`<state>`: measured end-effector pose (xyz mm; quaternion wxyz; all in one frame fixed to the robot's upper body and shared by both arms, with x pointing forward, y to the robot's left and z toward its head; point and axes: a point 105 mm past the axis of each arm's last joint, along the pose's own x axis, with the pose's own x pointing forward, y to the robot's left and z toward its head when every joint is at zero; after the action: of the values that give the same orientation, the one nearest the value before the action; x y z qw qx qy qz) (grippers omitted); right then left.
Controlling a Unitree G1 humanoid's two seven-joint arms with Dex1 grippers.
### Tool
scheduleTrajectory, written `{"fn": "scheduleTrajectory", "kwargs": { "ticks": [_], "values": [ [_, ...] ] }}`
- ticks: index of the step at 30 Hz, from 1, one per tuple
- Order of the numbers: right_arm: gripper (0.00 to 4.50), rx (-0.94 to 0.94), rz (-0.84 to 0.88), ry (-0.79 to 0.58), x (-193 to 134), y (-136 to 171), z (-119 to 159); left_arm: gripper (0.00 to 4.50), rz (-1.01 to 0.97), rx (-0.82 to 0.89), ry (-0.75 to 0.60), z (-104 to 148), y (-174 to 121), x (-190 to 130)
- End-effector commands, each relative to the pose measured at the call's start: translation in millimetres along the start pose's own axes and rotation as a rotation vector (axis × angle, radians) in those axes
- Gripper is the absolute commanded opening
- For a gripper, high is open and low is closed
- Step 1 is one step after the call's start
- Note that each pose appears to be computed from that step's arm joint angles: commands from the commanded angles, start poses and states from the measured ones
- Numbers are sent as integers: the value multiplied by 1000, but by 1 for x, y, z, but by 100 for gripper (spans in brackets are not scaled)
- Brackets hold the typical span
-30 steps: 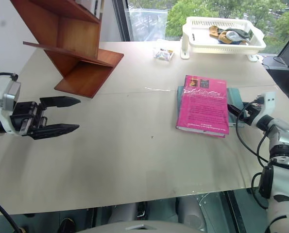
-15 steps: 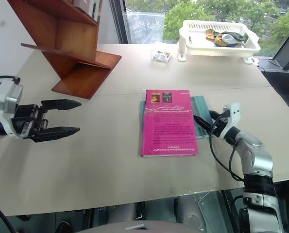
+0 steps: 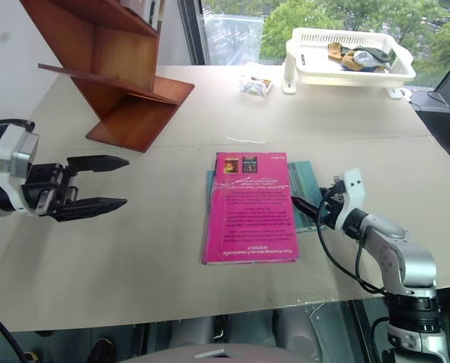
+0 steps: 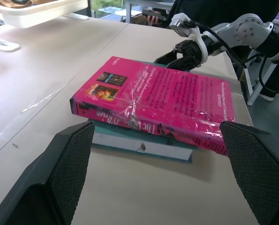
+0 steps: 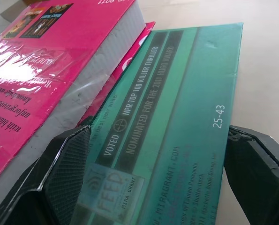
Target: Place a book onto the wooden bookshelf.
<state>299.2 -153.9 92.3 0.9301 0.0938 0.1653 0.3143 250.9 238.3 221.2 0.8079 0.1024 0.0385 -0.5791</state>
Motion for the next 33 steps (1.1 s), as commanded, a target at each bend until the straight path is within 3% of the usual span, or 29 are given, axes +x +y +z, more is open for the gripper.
{"fn": "scheduleTrajectory", "kwargs": {
  "ticks": [1, 8, 13, 16, 23, 30, 33],
  "values": [
    [444, 9, -14, -1, 2, 8, -1, 450, -2, 30, -4, 4, -1, 0],
    [444, -68, -212, -150, -11, -26, 39, 450, 1, 27, -3, 4, 0, 0],
    [444, -150, -212, -189, -24, -34, 55, 450, 5, 28, -6, 4, 1, 0],
    [444, -300, -90, -196, -33, -21, 63, 450, 8, 29, -9, 5, 2, 0],
    [444, -558, 219, -30, -46, 3, 47, 450, 11, 30, -1, 5, 4, -1],
    [444, -586, 442, 108, -37, 27, 24, 450, 12, 34, -1, 5, 3, -1],
    [444, -594, 481, 99, -29, 39, 22, 450, 15, 30, -2, 4, 1, -2]
  ]
}}
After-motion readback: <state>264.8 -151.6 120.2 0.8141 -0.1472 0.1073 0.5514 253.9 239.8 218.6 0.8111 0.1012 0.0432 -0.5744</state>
